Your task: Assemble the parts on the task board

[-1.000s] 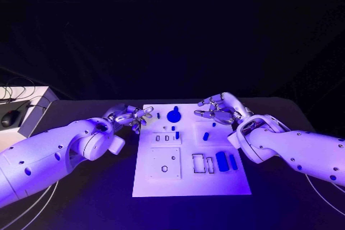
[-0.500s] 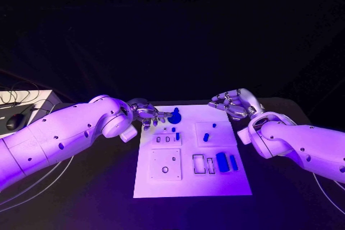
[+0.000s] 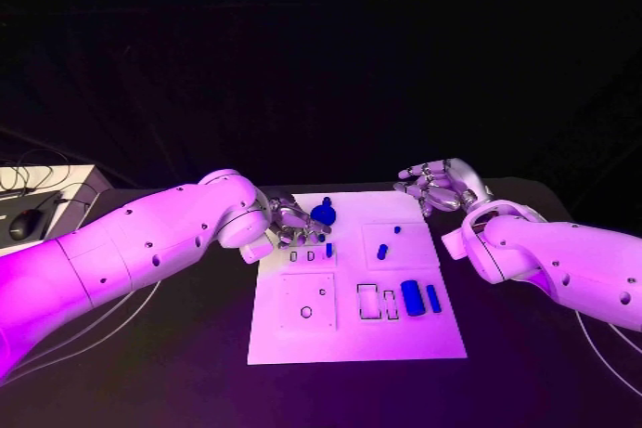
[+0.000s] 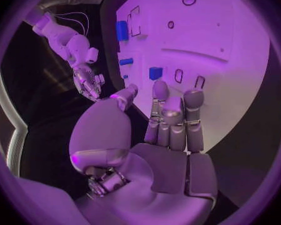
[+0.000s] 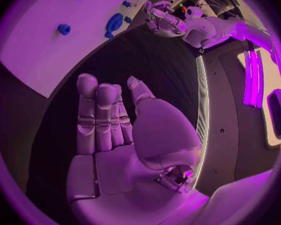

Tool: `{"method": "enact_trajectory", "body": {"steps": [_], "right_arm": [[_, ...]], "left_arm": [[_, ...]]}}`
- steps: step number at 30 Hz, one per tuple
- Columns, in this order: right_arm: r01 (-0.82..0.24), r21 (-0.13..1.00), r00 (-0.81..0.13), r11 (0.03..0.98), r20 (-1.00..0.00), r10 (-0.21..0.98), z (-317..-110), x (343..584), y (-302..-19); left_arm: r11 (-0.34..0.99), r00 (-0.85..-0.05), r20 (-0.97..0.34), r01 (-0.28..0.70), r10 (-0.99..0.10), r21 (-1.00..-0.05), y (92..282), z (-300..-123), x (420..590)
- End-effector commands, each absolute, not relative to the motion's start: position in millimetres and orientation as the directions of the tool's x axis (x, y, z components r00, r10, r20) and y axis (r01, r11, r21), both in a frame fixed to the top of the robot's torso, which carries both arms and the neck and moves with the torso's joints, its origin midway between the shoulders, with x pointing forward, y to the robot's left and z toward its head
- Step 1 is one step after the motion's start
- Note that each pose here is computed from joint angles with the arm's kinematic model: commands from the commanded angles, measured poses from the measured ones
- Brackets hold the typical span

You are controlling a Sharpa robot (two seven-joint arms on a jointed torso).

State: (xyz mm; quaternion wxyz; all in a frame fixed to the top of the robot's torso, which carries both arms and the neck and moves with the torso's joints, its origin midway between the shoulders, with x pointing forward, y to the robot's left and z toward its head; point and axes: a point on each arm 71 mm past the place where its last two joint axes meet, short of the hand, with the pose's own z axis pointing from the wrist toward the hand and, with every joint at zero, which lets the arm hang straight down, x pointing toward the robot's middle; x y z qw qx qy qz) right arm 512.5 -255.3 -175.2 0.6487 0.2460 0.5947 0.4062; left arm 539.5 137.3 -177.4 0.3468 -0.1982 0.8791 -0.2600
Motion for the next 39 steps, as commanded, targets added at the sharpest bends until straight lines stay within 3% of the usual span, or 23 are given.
{"method": "enact_trajectory", "body": {"steps": [1, 18, 39], "right_arm": [[-0.226, 0.878, -0.085, 0.422, -0.449, 0.889, -176, 518, -257], [-0.211, 0.934, -0.097, 0.289, -0.314, 0.945, -177, 529, -260], [-0.212, 0.938, -0.099, 0.273, -0.298, 0.949, -177, 532, -256]], "left_arm": [[0.826, -0.709, -0.516, -0.167, -0.48, -0.539, 133.0, -181.4, 539.7], [0.854, -0.75, -0.51, -0.139, -0.421, -0.501, 117.4, -187.1, 540.1], [0.866, -0.762, -0.51, -0.129, -0.399, -0.484, 113.8, -189.0, 542.4]]}}
